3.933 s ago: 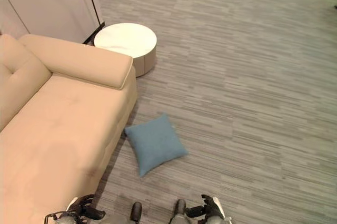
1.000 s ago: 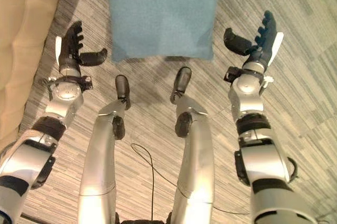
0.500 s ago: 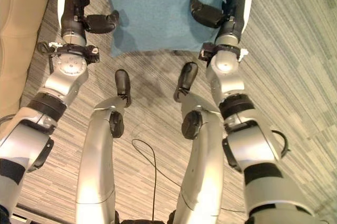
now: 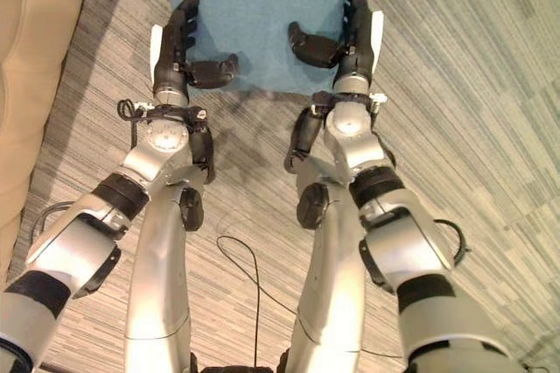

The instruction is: Pick up all the scattered cushions and arrange them neatly on the sofa.

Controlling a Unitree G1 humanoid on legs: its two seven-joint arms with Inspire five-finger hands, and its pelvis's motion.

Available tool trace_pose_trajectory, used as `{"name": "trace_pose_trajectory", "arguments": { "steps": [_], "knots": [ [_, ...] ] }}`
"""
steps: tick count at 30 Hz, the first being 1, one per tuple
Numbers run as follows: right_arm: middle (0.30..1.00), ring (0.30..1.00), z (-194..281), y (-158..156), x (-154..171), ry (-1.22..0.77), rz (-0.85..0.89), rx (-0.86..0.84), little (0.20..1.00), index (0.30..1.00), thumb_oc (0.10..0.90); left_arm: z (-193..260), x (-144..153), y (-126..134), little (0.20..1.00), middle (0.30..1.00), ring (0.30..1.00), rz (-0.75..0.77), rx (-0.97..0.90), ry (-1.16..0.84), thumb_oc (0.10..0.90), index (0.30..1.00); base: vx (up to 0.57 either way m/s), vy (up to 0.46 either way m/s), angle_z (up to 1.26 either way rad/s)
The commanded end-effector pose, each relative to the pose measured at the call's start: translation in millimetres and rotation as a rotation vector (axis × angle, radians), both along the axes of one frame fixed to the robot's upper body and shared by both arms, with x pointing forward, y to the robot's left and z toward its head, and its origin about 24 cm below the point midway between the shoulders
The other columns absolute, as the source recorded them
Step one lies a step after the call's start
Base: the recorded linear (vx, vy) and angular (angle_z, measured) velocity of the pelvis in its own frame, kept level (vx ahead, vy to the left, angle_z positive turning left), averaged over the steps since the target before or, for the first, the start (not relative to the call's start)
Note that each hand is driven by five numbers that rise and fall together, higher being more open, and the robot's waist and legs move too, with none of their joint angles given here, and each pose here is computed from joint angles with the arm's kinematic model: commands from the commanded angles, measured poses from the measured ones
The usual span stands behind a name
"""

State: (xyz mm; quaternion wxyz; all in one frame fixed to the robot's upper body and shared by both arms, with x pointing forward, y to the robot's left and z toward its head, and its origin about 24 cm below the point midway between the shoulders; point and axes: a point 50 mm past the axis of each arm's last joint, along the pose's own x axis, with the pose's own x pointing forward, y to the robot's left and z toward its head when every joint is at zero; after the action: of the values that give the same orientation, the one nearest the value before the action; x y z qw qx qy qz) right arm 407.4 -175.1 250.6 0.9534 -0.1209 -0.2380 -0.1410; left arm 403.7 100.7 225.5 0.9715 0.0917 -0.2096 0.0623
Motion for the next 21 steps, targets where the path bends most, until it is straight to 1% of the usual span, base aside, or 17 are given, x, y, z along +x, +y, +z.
{"name": "trace_pose_trajectory", "arguments": {
  "steps": [1,4,6,7,9,10,11,14,17,19,21],
  "knots": [
    [0.9,0.9,23,31,-13,-0.191,0.024,-0.097,0.9,0.9,0.8,13,-6,-6,0.9,0.9,0.9,-0.004,-0.025,-0.106,0.8,0.9,0.0,0.0,0.0],
    [0.9,0.9,35,16,-17,-0.245,-0.045,-0.096,0.9,0.9,0.8,16,-6,-2,0.9,0.9,0.9,0.014,-0.035,-0.117,0.8,0.9,0.01,-0.005,-0.01],
    [0.9,0.9,40,7,-19,-0.267,-0.104,-0.143,0.9,0.9,0.8,15,-7,-3,0.9,0.9,0.9,0.012,-0.044,-0.12,0.8,0.9,0.02,-0.016,-0.05],
    [0.9,0.9,44,-1,-21,-0.293,-0.184,-0.216,0.9,0.9,0.8,15,-7,-5,0.9,0.9,0.9,0.011,-0.043,-0.123,0.8,0.9,0.02,-0.005,-0.03],
    [0.9,0.9,52,-17,-25,-0.332,-0.318,-0.29,0.9,0.9,0.8,16,-9,-11,0.9,0.9,0.9,0.008,-0.032,-0.146,0.8,0.9,0.02,0.009,-0.03],
    [0.9,0.9,52,-17,-25,-0.332,-0.318,-0.29,0.9,0.9,0.8,16,-9,-11,0.9,0.9,0.9,0.007,-0.032,-0.146,0.8,0.9,0.02,0.008,-0.04],
    [0.9,0.9,53,-25,-26,-0.336,-0.381,-0.283,0.9,0.9,0.8,19,-10,-14,0.9,0.9,0.9,0.016,-0.029,-0.157,0.8,0.9,0.02,0.001,-0.03],
    [0.9,0.9,50,-29,-25,-0.323,-0.416,-0.26,0.9,0.9,0.8,22,-10,-15,0.9,0.9,0.9,0.031,-0.045,-0.17,0.8,0.9,0.02,0.001,-0.03],
    [0.9,0.9,46,-28,-23,-0.3,-0.409,-0.223,0.9,0.9,0.8,25,-10,-16,0.9,0.9,0.9,0.043,-0.051,-0.175,0.8,0.9,0.01,0.01,-0.04],
    [0.9,0.9,36,-22,-18,-0.246,-0.356,-0.149,0.9,0.9,0.8,28,-9,-13,0.9,0.9,0.9,0.057,-0.056,-0.182,0.8,0.9,0.02,0.015,-0.04],
    [0.9,0.9,31,-17,-15,-0.217,-0.318,-0.116,0.9,0.9,0.8,29,-9,-12,0.9,0.9,0.9,0.056,-0.063,-0.181,0.8,0.9,0.02,0.015,-0.06]
  ]
}}
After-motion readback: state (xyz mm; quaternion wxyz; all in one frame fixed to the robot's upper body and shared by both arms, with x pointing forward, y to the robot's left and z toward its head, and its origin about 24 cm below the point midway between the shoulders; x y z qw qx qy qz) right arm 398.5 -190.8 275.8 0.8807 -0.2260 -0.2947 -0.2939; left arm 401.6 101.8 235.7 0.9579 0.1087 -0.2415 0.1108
